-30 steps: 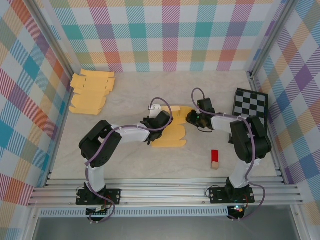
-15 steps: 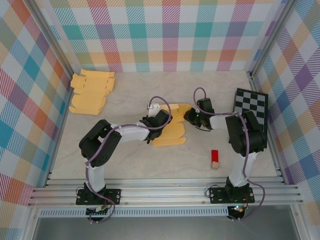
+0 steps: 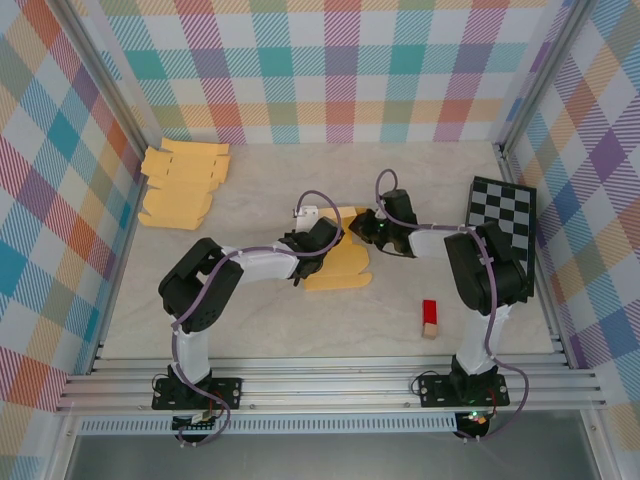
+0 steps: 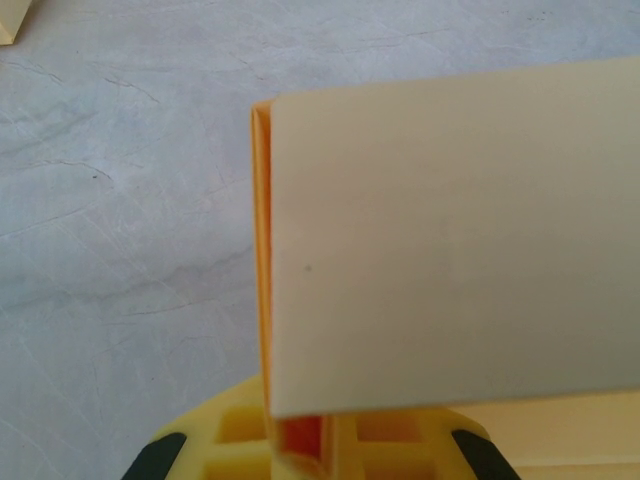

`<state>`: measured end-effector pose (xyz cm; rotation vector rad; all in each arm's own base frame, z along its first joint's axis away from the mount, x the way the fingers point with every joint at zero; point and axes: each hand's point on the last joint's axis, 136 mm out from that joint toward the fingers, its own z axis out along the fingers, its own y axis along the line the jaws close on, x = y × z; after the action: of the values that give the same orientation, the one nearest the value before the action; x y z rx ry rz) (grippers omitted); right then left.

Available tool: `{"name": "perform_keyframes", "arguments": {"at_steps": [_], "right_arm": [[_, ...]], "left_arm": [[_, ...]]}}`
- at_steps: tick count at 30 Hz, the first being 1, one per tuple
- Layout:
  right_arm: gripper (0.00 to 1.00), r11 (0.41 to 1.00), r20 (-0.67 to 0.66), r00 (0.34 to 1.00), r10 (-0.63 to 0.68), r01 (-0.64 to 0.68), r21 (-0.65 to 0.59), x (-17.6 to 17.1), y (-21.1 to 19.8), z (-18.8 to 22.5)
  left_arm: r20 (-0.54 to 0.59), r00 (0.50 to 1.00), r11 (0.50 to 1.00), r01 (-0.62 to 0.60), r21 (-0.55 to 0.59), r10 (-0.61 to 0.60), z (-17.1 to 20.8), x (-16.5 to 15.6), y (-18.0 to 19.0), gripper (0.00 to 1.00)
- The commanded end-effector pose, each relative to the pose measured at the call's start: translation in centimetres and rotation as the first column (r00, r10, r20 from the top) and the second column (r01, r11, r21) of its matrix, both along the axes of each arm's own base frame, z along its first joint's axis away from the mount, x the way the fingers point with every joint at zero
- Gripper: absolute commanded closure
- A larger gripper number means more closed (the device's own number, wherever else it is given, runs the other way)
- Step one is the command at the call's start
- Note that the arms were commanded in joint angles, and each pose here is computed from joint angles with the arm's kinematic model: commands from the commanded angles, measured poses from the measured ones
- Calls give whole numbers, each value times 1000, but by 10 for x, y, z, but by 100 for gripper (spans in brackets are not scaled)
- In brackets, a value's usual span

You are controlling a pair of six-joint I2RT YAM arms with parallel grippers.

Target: Fold the paper box

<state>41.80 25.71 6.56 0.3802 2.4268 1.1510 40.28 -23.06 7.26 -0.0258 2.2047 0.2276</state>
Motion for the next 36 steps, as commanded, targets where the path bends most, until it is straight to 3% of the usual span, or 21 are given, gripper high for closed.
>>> {"name": "perform_keyframes", "arguments": {"at_steps": [1,9,18,29,36], "right_arm": [[90,997,-22,998,58,-60,-59,-10,16,-11],[93,992,-97,995,6,-18,-125,-23,13,-49],[94,989,-135,990,-37,17,-145,-33,3,-64],[93,1000,-35,999,19,-20,-13,-34,14,-20],[82,989,79,995,67,-55,-135,-41,-10,27]], "left_arm": [[-69,997,999,21,31,-19,-15,-7,-1,100],[-72,997,1000,17,26,-15,-16,-7,-1,100],[-75,997,1000,6,23,-4,-15,-7,0,100],[-88,996,999,-16,29,18,-17,-7,5,100],[-92,996,1000,-16,26,18,-17,-7,6,100]]}}
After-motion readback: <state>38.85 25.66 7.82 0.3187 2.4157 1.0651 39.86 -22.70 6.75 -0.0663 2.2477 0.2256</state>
